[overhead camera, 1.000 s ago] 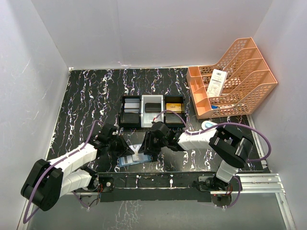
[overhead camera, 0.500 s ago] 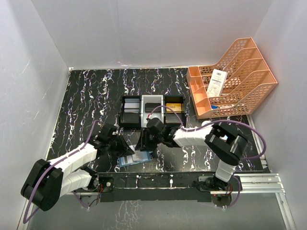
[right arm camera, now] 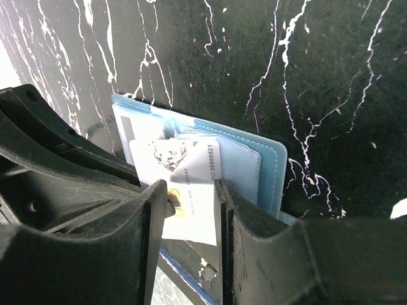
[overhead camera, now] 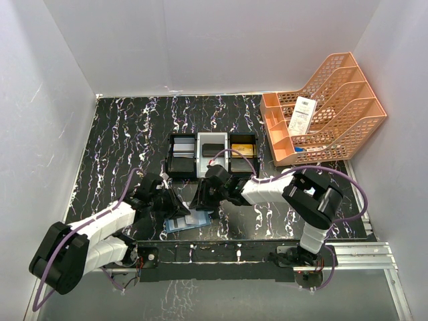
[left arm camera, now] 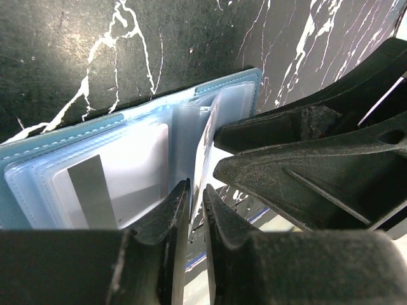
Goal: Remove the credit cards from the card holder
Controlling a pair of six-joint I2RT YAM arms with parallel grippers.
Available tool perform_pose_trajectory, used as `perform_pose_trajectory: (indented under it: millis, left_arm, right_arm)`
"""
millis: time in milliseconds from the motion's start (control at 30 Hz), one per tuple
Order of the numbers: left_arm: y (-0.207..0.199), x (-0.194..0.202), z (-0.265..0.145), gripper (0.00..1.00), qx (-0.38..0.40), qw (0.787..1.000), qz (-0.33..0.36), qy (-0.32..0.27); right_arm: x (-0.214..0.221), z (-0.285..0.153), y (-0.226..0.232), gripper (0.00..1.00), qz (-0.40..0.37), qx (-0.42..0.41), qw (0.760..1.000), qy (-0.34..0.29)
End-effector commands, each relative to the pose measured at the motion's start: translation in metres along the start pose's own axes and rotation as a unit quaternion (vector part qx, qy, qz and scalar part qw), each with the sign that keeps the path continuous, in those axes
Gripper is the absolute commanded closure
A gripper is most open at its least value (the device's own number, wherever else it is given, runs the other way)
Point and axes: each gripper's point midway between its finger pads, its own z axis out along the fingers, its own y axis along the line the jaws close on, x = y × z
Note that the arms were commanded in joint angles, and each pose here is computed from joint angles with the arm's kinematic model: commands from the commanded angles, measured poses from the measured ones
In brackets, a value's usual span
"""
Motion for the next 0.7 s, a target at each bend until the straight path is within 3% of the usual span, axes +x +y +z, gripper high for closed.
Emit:
perform_pose_trajectory:
  millis: [0, 133, 433, 667]
  left_arm:
    - [-0.006, 0.002, -0.003, 0.90, 0.010, 1.000, 0.004, 0.003]
    - [0.003, 0.000, -0.006, 1.00, -0.011, 1.000, -0.002, -0.009]
    - [0.008, -0.011, -0.024, 1.00, -0.044, 0.997, 0.010, -0.055]
    - [-0.012, -0.027, -0.046, 1.00, -0.032, 0.993, 0.038, -0.103]
  right_arm:
    - [0.011, 0.003, -0.039, 0.66, 0.006, 0.065, 0.998, 0.004]
    - [0.009, 0.001, -0.035, 0.65, 0.003, 0.057, 0.998, -0.001]
    - [-0.004, -0.017, 0.007, 0.58, -0.031, -0.025, 0.999, -0.024]
    - [-0.025, -0.051, 0.047, 0.40, -0.056, -0.098, 0.990, -0.079]
